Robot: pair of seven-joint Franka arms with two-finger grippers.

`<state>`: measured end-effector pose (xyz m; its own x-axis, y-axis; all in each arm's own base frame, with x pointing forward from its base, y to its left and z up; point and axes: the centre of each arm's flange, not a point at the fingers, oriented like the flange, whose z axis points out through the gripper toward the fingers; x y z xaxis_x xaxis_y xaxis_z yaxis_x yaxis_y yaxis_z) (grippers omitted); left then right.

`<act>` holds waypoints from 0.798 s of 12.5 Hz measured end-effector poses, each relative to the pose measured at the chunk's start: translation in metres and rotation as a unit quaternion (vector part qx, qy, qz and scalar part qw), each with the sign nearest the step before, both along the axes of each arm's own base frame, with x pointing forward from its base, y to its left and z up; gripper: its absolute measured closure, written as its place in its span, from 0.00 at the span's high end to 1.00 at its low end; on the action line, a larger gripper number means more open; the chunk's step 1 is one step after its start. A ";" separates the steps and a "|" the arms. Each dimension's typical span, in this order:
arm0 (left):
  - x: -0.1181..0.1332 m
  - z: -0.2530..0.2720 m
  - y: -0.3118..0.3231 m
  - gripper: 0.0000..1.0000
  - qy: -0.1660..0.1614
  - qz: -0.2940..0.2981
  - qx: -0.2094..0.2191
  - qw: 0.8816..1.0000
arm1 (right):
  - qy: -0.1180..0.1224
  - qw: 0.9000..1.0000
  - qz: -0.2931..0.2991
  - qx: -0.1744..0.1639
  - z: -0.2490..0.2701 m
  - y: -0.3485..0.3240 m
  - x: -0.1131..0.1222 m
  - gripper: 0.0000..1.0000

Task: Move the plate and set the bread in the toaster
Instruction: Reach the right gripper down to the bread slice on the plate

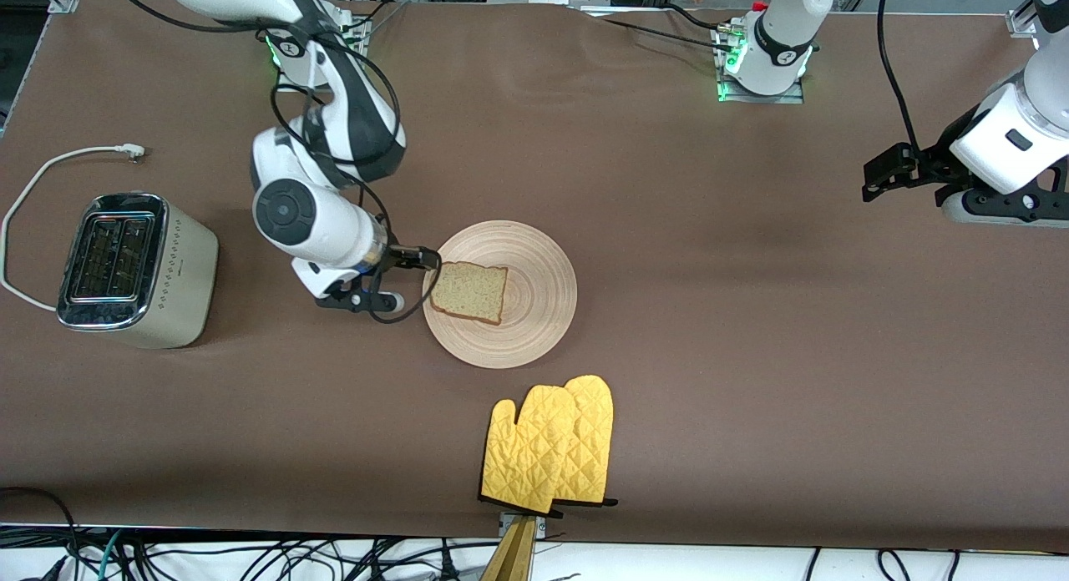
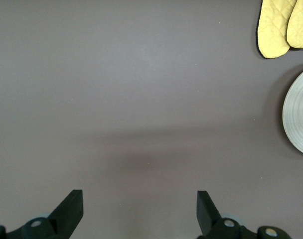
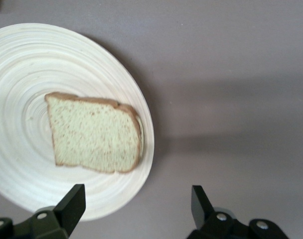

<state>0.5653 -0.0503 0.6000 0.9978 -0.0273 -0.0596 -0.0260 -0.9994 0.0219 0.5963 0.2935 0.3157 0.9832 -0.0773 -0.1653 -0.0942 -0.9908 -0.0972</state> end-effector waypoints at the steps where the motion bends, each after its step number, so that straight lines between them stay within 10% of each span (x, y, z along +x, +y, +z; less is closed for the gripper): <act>1: 0.000 0.000 0.000 1.00 -0.001 0.000 0.000 1.000 | -0.001 1.000 -0.011 0.012 -0.019 0.006 0.002 0.91; 10: 0.001 0.001 0.000 1.00 -0.002 0.000 0.000 1.000 | -0.004 1.000 0.010 0.022 -0.097 0.027 -0.001 0.69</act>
